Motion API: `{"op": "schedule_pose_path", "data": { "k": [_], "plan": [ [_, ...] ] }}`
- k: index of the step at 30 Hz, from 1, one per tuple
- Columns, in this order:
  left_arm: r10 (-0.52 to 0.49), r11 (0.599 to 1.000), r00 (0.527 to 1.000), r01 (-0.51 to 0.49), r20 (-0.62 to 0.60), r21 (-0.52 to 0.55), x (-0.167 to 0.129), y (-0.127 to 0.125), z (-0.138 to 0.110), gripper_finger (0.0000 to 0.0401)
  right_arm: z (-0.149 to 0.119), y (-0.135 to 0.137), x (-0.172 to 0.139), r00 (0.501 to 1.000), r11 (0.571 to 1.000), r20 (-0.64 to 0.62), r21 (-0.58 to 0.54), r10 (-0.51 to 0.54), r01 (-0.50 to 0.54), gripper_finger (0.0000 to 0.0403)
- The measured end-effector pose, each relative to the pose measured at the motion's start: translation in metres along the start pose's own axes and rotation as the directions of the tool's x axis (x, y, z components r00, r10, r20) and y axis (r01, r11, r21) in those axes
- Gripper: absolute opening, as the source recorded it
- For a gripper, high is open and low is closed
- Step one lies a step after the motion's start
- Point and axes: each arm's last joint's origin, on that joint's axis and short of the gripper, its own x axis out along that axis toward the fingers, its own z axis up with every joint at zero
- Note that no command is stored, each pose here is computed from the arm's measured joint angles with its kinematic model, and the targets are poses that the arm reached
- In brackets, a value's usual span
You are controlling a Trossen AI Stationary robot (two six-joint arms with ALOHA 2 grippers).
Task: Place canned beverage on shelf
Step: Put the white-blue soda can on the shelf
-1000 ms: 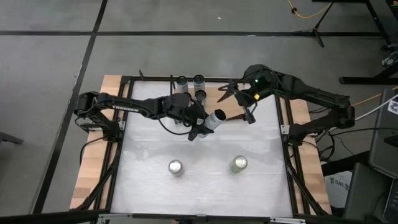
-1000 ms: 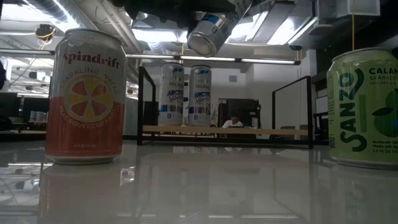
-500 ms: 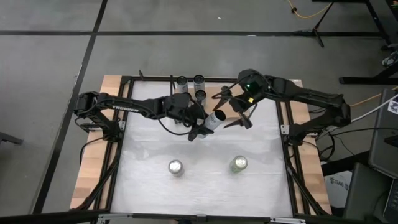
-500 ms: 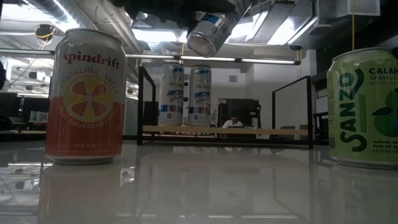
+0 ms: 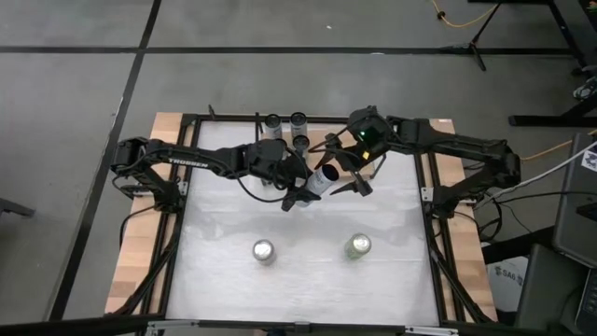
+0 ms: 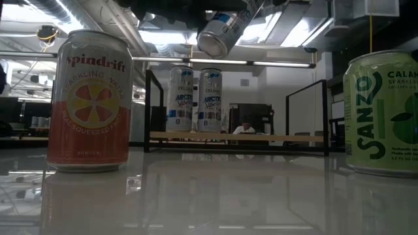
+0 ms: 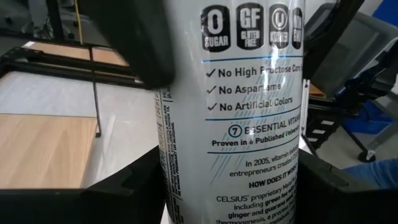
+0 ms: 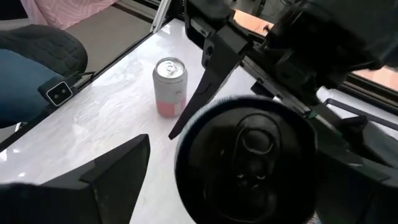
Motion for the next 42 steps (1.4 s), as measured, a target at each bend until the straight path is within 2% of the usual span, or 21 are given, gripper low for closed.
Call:
{"op": "schedule_pose_path", "data": {
  "k": [7, 15, 20, 29, 33, 42],
  "plan": [
    [-0.059, 0.998, 0.998, 0.059, -0.014, -0.002, 0.0, -0.001, 0.0, 0.0238, 0.002, 0.003, 0.002, 1.0, 1.0, 0.006, -0.017, 0.012, -0.012, 0.0372],
    [-0.118, 0.993, 0.993, 0.117, -0.024, -0.022, 0.0, -0.003, -0.001, 0.0238, 0.011, 0.015, 0.011, 0.999, 0.995, 0.024, -0.087, 0.04, -0.038, 0.0372],
    [-0.177, 0.984, 0.984, 0.175, -0.035, -0.037, -0.001, -0.004, -0.001, 0.0238, 0.016, 0.023, 0.017, 1.0, 0.993, -0.004, -0.115, -0.004, 0.003, 0.0372],
    [-0.204, 0.978, 0.978, 0.203, -0.04, -0.04, -0.001, -0.005, -0.001, 0.0238, 0.019, 0.031, 0.021, 1.0, 0.991, -0.019, -0.133, -0.014, 0.011, 0.037],
    [-0.204, 0.978, 0.978, 0.203, -0.04, -0.04, -0.001, -0.005, -0.001, 0.0238, 0.019, 0.03, 0.021, 1.0, 0.991, -0.017, -0.133, -0.017, 0.014, 0.0347],
    [-0.205, 0.979, 0.978, 0.204, -0.045, -0.033, 0.0, -0.005, -0.002, 0.0239, 0.019, 0.028, 0.022, 0.998, 0.99, -0.028, -0.135, -0.051, 0.046, 0.0262]
  ]
}}
